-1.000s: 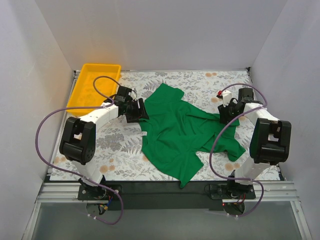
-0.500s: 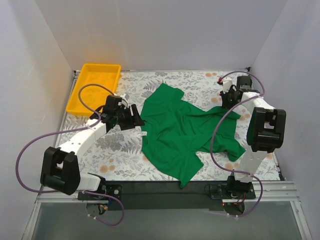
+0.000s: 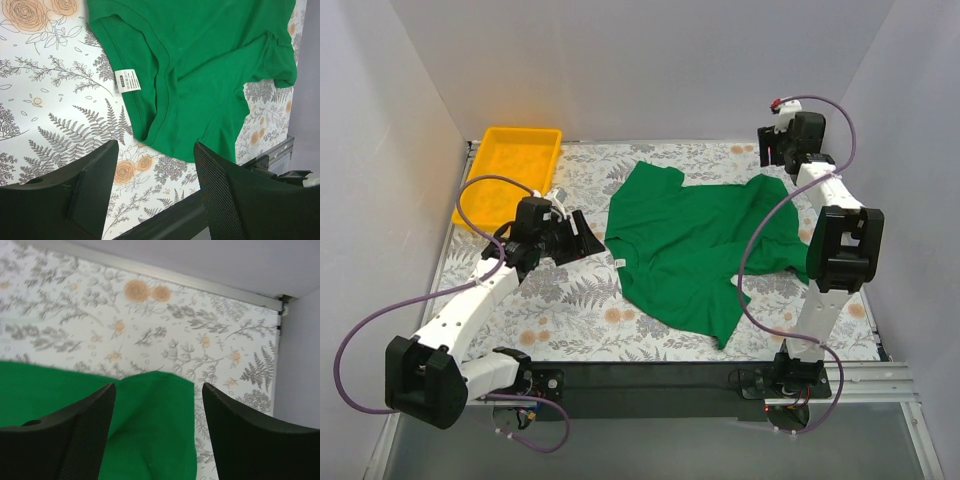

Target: Fold and stack the t-shirts

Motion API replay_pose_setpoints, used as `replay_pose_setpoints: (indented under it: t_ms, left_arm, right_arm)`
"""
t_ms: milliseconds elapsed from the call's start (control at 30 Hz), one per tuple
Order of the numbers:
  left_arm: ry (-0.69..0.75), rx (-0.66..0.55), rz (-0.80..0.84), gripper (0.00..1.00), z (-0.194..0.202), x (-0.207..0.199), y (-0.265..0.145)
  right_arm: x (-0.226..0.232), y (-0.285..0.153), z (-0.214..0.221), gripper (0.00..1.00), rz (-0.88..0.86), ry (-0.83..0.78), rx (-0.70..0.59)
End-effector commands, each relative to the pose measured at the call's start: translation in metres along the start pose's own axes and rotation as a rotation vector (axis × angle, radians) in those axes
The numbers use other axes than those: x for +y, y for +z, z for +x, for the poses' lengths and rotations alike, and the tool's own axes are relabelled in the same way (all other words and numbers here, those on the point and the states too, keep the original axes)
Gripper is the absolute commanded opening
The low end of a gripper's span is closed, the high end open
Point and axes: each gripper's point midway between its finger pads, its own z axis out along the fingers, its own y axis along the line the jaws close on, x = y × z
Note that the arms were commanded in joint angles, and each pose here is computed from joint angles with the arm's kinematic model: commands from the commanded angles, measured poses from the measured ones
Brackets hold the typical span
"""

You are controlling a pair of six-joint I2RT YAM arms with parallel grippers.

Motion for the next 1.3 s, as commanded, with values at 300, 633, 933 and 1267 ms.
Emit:
replay_pose_setpoints:
  t_ms: [300,633,933,1267]
  left_arm:
    - [-0.075,0.069,0.140,0.61,0.037,-0.009,-0.007]
    - [-0.202,0.120,0.280,0.60,0.074,-0.023,-0.022]
    - [-0.277,0.197,0.205,0.58,0.105,-0.007,-0.002]
    - [-0.266,0.221,0.083,0.58,0.121,-0.001,0.027]
  right_arm:
    - [0.189,-0.253,0.190,0.79,-1.162,-0.866,0.001]
    - [0.232,-0.318,0.238,0.78,-1.287,-0.950,0.042]
    - [0.233,-0.291,0.208,0.77,-1.122,-0.795,0.089]
    - [0.188,-0.251,0.159,0.74,-0.817,-0.415,0.050]
